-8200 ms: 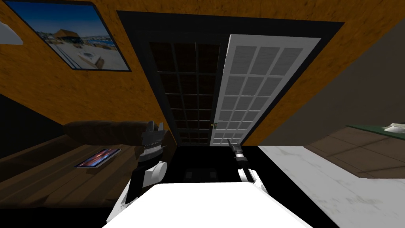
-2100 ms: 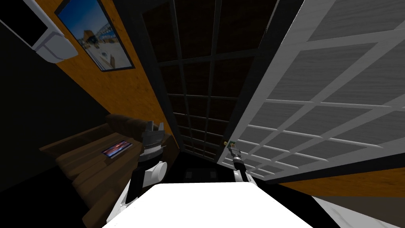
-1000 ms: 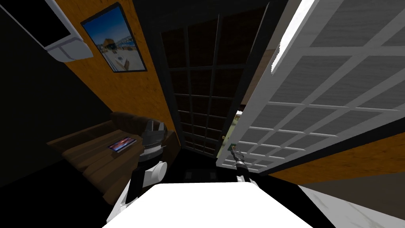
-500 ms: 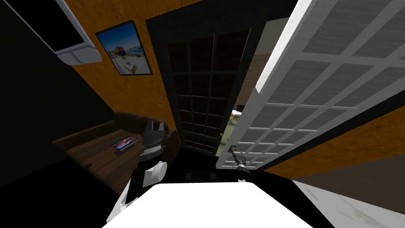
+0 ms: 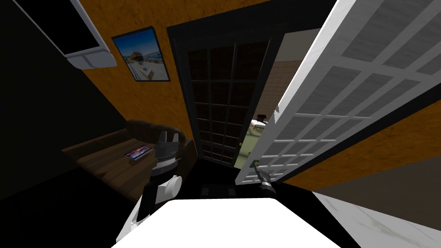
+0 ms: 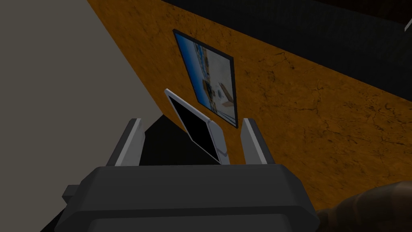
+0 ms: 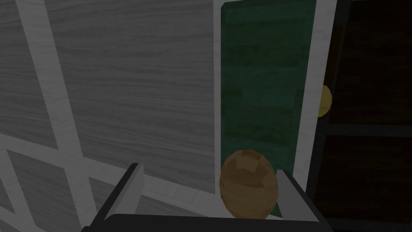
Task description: Pull the door open
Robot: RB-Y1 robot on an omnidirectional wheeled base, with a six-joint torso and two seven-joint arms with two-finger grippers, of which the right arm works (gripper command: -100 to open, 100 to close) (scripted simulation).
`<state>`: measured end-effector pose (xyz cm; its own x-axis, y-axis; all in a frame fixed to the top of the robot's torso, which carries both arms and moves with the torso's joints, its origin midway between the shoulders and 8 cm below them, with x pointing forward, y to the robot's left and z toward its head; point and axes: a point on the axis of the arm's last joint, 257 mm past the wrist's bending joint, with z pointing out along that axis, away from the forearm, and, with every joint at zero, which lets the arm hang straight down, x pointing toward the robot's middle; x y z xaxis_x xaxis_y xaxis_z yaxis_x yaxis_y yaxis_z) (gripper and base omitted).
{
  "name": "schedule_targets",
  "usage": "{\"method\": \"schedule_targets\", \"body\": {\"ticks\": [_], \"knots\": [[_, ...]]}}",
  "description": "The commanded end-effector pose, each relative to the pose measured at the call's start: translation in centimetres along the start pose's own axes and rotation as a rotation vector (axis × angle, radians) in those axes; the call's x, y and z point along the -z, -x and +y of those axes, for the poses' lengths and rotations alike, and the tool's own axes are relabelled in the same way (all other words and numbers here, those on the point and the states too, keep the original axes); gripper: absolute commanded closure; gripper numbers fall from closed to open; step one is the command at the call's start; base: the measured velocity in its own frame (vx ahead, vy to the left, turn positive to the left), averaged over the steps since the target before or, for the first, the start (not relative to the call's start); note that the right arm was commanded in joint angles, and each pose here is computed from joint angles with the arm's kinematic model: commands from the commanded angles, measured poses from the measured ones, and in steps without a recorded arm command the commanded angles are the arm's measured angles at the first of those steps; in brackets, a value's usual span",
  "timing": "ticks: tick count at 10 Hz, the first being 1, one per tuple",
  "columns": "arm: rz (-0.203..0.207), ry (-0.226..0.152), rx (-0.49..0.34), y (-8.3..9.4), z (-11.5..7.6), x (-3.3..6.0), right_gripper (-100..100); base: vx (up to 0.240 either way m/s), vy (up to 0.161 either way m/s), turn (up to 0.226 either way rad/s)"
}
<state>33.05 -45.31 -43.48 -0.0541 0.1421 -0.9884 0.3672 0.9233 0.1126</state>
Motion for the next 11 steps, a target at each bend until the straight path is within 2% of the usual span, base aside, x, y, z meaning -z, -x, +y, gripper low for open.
{"method": "schedule_targets", "body": {"ticks": [1,2,4,5,6,11], "knots": [[0.032,-0.049,-0.004,-0.9,-3.0,1.07,100,-0.103,-0.007,-0.005],[0.036,-0.062,-0.031,-1.0,-3.7,1.57,100,-0.085,0.000,0.001],[0.036,-0.062,-0.031,-1.0,-3.7,1.57,100,-0.054,0.014,-0.008],[0.042,-0.082,-0.071,-1.2,-4.8,2.32,100,-0.066,0.001,0.024],[0.033,-0.079,-0.068,-0.8,-4.8,2.11,100,-0.084,0.004,0.009],[0.042,-0.082,-0.071,-1.2,-4.8,2.32,100,-0.011,-0.002,-0.006]]}}
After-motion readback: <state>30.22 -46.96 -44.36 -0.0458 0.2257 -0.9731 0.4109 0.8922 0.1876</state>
